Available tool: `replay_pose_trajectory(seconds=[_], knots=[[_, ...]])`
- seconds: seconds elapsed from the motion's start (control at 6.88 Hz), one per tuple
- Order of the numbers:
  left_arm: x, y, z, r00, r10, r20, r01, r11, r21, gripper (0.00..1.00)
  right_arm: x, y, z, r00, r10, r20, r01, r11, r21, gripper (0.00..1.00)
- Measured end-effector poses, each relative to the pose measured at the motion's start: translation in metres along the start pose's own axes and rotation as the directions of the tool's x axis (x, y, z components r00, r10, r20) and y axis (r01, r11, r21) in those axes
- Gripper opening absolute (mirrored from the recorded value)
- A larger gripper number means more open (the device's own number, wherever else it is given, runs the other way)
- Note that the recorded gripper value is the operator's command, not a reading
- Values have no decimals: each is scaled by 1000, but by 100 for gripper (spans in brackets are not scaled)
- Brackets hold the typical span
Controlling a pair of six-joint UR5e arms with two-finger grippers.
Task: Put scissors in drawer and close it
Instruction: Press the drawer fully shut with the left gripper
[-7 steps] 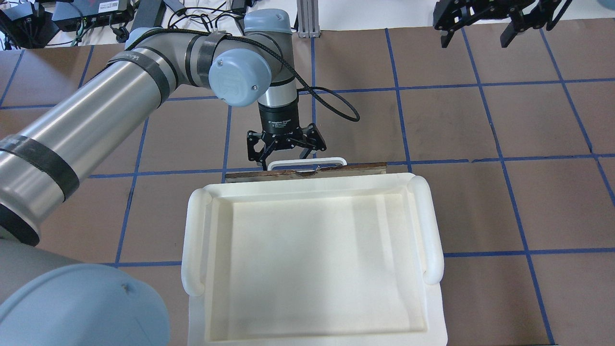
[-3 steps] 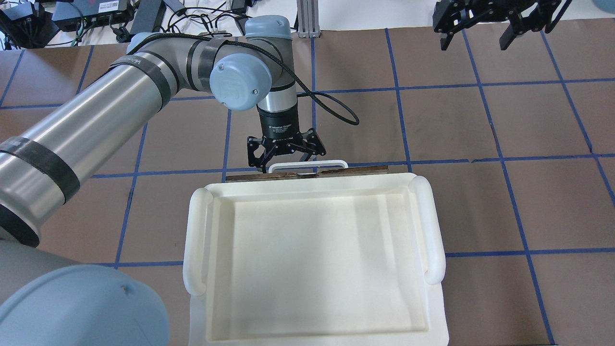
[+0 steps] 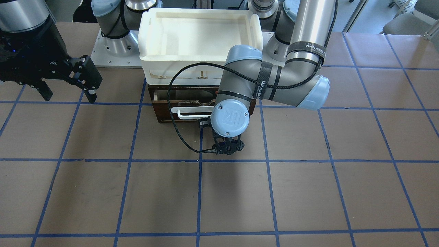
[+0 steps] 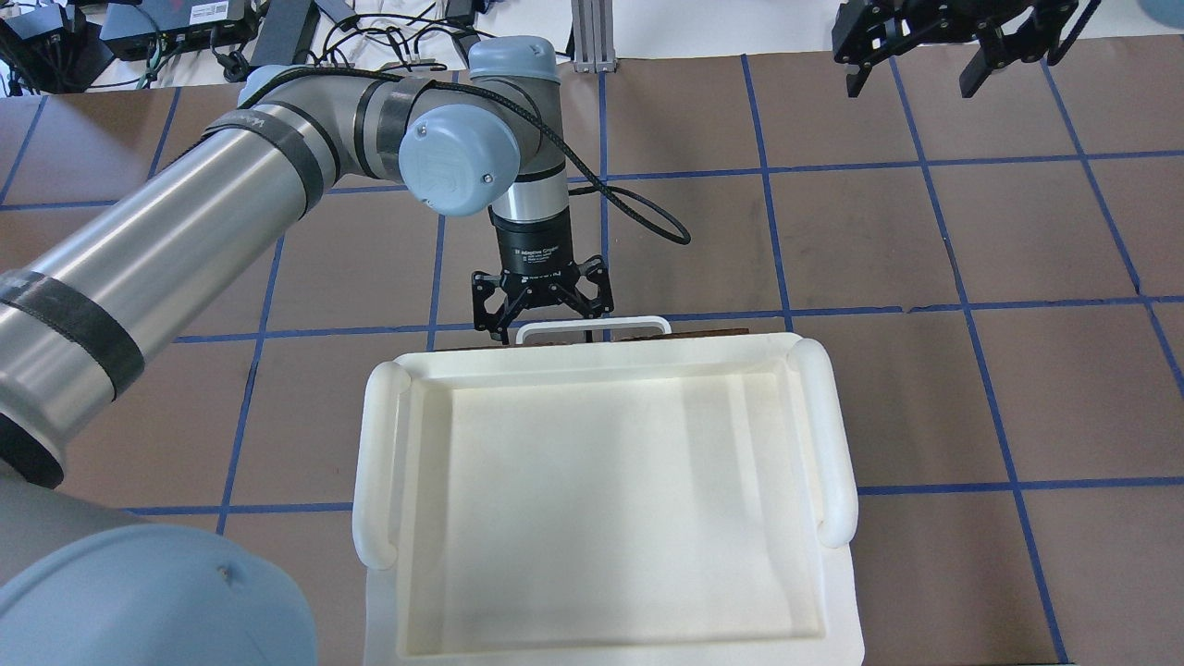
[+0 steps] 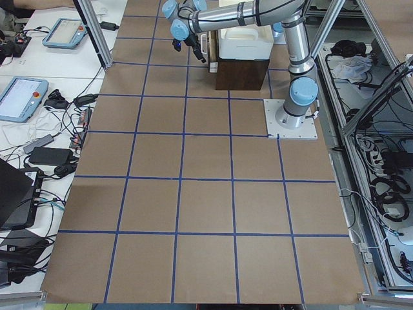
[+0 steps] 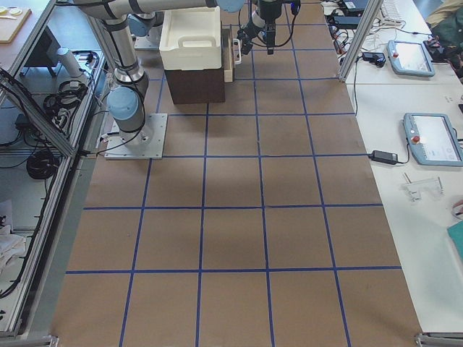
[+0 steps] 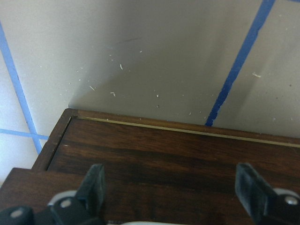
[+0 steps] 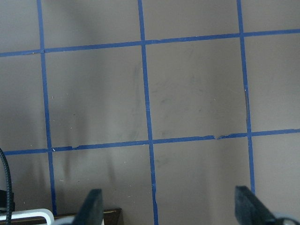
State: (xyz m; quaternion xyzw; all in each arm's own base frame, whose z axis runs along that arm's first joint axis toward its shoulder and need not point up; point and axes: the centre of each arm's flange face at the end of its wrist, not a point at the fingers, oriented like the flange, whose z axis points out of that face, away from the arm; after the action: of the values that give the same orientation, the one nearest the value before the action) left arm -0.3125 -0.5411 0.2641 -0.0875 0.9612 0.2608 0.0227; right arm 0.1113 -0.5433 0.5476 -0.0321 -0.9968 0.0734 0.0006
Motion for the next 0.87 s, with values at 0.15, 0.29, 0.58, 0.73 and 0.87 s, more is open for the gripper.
replay_pose_trajectory(seconds=[0.15, 0.29, 0.58, 0.73, 0.87], knots=[[0, 3, 1, 1000, -4, 6, 4, 1000, -10, 100, 0, 0, 0, 1000, 1, 1, -1, 1000, 2, 100], [0, 6, 2, 1000, -10, 10, 11, 1000, -18, 100, -1, 0, 0, 1000, -1, 3, 1, 1000, 2, 100], [5, 11, 6, 1000, -20, 22, 21, 999, -32, 100, -2, 1, 1, 1000, -2, 3, 2, 1000, -3, 100], [7, 14, 8, 999, -31, 29, 32, 999, -37, 100, -2, 1, 2, 1000, -1, 3, 1, 1000, -4, 100], [8, 17, 9, 999, -37, 36, 39, 998, -44, 100, -2, 1, 3, 1000, -1, 3, 1, 1000, -6, 100]])
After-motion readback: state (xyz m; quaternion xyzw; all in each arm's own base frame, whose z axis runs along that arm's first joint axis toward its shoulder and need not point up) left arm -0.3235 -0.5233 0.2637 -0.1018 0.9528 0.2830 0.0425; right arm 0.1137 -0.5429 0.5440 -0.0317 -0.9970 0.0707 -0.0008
